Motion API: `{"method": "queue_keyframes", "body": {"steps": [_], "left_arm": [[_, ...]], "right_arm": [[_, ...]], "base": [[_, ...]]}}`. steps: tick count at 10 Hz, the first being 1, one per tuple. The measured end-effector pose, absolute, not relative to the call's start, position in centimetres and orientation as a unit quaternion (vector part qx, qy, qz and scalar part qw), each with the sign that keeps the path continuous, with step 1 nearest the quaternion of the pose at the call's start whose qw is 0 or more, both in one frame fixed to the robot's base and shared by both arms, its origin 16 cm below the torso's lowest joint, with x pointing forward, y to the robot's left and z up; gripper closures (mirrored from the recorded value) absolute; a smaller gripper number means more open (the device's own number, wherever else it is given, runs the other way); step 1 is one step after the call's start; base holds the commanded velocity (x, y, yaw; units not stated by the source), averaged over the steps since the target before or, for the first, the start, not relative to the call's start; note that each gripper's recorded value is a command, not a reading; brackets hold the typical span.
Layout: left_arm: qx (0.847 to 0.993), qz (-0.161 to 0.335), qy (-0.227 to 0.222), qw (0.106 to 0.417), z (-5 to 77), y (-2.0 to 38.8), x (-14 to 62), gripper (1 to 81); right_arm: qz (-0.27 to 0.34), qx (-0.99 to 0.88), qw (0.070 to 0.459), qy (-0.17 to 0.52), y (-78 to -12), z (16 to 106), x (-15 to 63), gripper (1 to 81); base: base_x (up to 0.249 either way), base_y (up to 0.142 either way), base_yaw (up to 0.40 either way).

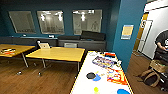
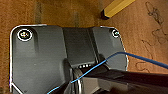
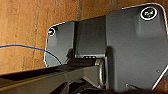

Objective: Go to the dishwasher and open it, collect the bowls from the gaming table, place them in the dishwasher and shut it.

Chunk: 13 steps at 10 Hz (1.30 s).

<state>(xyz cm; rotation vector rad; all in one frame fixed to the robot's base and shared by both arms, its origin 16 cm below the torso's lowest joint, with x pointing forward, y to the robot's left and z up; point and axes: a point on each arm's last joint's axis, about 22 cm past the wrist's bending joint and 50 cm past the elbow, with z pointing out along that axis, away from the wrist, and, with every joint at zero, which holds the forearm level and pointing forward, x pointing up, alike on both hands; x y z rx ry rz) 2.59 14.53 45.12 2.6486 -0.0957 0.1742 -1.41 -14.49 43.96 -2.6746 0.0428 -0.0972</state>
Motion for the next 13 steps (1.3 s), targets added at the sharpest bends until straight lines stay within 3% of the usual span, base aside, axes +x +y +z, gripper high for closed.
{"method": "queue_keyframes", "body": {"steps": [2, 6, 10, 13], "left_arm": [[0.968, 0.054, -0.034, 0.241, 45.1, 14.5, 1.3, 1.0], [0.966, 0.061, -0.035, 0.250, 45.7, 14.6, 2.1, 1.0], [0.963, 0.057, -0.034, 0.261, 46.2, 14.3, 1.8, 1.0], [0.965, 0.023, -0.024, 0.262, 45.9, 14.3, -1.0, 1.0]], "right_arm": [[-0.030, -0.971, 0.235, 0.016, -15.0, 44.3, -2.1, 1.0], [-0.045, -0.952, 0.301, 0.021, -14.6, 48.3, -0.2, 1.0], [-0.077, -0.938, 0.337, 0.031, -20.4, 54.9, 3.7, 1.0], [-0.070, -0.938, 0.336, 0.055, -27.1, 60.2, 5.3, 1.0]], "base": [[0.000, 0.000, 0.000], [0.000, 0.000, 0.000], [0.000, 0.000, 0.000], [0.000, 0.000, 0.000]]}}
